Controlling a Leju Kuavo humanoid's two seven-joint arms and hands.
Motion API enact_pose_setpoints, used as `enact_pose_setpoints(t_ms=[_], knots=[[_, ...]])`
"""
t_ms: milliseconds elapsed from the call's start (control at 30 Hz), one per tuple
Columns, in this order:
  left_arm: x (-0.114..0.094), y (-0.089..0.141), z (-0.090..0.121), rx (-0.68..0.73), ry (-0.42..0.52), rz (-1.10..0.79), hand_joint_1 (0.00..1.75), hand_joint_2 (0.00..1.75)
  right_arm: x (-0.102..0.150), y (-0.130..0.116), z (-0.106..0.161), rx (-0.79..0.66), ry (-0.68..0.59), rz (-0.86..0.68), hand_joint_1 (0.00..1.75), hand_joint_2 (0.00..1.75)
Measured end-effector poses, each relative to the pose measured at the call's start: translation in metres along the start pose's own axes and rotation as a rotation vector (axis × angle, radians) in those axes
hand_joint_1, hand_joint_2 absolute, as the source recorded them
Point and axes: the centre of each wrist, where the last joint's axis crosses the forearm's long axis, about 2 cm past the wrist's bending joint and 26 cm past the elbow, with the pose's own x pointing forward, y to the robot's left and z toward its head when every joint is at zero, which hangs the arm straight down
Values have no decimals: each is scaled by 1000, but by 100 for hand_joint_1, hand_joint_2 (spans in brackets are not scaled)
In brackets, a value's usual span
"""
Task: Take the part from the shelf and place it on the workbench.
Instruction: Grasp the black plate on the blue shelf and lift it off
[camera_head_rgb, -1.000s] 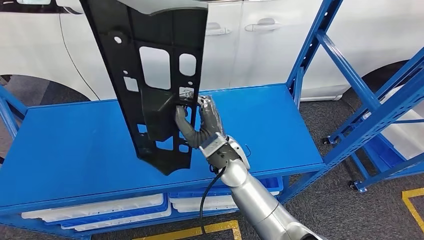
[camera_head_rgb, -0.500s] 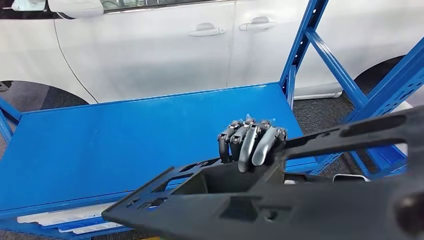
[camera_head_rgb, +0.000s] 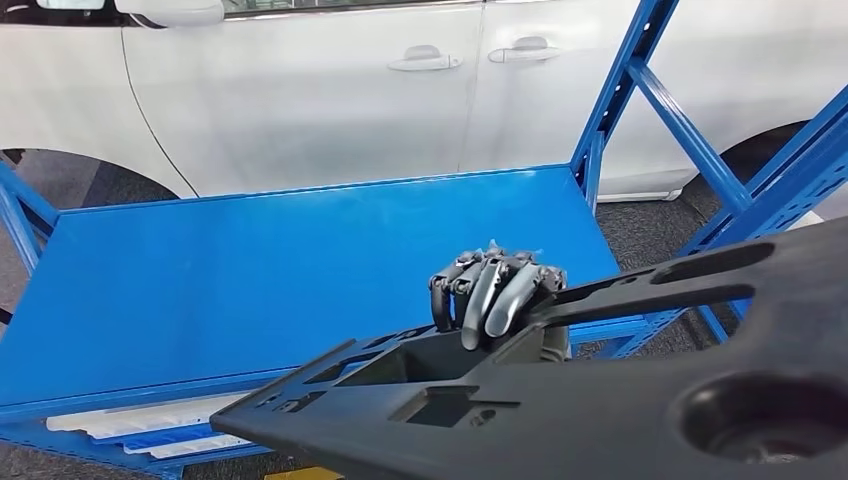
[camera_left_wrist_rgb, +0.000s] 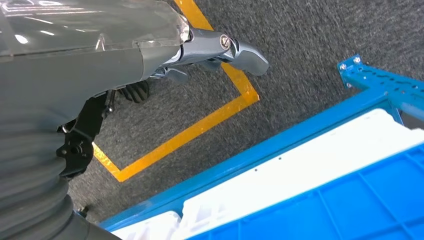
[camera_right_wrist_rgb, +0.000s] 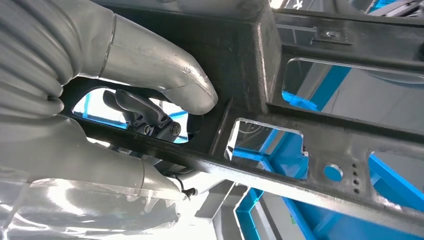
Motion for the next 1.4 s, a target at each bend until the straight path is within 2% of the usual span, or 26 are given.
enact_pose_setpoints(t_ms=[300,633,767,1000,1400], knots=[[-2,-2,1,-18,3,8,0,175,-1,2,0,16,42,9,175,175],[-5,0,3,10,59,-5,0,175,2,-6,10,-5,61,53,175,175],[-6,2,4,27,98,-11,0,175,7,-14,18,1,70,50,175,175],[-9,3,6,38,113,-12,0,175,10,-30,31,-10,108,47,175,175],[-12,2,8,42,111,-6,0,175,16,-60,27,-33,143,62,175,175]])
